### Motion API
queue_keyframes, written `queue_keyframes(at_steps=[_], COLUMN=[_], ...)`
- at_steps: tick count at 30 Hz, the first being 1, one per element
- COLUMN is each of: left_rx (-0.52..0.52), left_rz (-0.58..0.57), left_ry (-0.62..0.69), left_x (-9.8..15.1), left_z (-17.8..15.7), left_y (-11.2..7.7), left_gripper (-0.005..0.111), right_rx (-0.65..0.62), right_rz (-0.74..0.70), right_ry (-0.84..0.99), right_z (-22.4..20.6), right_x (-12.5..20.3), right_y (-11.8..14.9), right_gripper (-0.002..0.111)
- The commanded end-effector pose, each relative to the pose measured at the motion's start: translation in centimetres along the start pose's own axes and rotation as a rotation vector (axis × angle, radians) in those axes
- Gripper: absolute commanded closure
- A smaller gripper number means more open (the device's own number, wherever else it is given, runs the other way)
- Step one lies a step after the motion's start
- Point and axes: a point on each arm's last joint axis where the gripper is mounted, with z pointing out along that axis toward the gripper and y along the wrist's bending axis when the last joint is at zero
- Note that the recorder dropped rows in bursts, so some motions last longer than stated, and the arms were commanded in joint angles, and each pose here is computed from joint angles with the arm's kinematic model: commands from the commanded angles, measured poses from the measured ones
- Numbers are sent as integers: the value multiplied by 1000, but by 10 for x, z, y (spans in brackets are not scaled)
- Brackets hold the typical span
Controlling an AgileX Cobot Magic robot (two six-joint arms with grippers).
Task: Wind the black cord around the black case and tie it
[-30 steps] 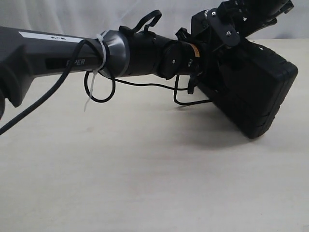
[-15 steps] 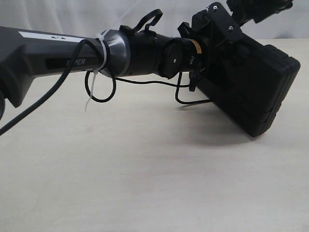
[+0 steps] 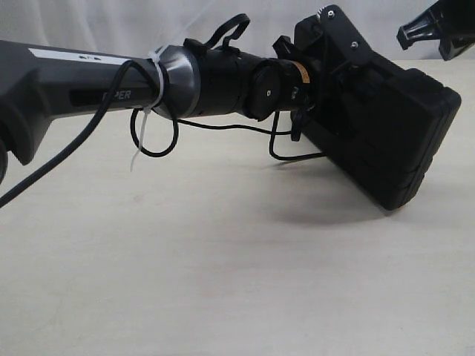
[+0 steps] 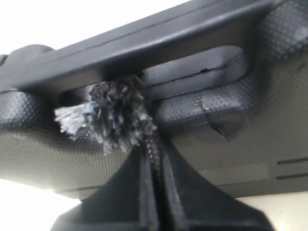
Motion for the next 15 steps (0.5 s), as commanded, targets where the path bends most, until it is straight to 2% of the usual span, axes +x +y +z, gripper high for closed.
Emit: queue_keyframes(at_steps=[1, 7, 15], left_rx=[5, 3, -18], left_rz=[-9, -8, -13], left_ry=[-14, -17, -50], left_x=[-6, -6, -9], left_z=[-2, -2, -2], left_y=[-3, -3, -1], left_gripper=[107, 107, 107], right_rx=[-13, -164, -170], right_rz=[-4, -48, -47], right_ry=[35, 7, 2], right_z=[14, 17, 16], right_x=[9, 9, 8], right_y=[4, 19, 20], right_gripper=[104, 104, 104])
